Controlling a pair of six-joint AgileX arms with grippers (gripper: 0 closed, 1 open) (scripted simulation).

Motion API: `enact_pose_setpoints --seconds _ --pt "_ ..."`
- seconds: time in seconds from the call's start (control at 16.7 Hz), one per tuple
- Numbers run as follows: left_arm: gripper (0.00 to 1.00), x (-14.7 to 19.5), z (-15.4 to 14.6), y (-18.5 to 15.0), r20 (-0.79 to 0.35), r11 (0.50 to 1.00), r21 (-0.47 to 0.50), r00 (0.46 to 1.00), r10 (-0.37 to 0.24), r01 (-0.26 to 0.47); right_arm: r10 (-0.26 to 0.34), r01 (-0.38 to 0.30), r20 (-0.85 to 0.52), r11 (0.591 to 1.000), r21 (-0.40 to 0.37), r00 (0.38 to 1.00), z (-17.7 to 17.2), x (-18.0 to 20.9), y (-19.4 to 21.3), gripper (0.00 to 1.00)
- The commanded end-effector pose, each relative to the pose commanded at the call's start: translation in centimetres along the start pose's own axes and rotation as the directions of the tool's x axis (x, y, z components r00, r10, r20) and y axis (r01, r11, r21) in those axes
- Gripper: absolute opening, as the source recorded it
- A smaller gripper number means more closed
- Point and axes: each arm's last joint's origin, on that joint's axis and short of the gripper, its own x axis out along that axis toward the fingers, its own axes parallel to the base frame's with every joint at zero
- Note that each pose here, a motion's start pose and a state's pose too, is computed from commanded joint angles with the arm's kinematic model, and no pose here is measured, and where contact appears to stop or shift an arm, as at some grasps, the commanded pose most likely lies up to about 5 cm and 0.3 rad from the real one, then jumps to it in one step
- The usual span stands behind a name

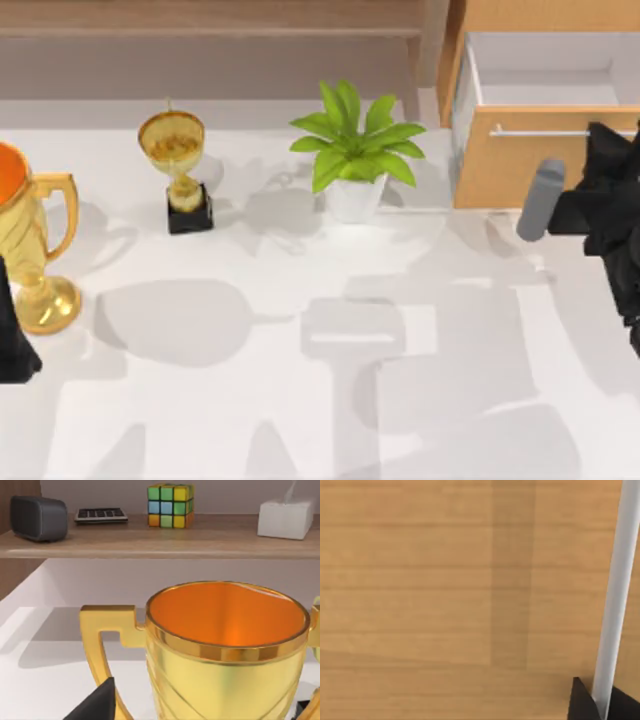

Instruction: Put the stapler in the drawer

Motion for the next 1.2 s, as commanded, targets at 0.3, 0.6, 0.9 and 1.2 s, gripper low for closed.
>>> enact_pose_setpoints --seconds 0.3,0.6,0.9,1.2 --pt "1.00 0.0 0.0 0.0 0.000 1.000 0.000 1.000 0.000 0.000 0.003 -0.003 0.003 1.000 0.002 1.000 0.2 1.5 0.0 0.00" --pt "1.00 0.0 0.0 0.0 0.000 1.000 0.000 1.000 0.000 0.000 -0.005 0.005 0.003 1.000 0.003 1.000 0.2 4.5 -0.1 0.00" --pt "1.00 0.0 0.0 0.0 0.000 1.000 0.000 1.000 0.000 0.000 0.002 -0.002 0.003 1.000 0.002 1.000 0.1 6.2 0.0 0.00" --pt "1.00 0.0 0.0 0.0 0.000 1.000 0.000 1.000 0.000 0.000 0.007 -0.007 0.005 1.000 0.001 1.000 0.3 6.9 0.1 0.00"
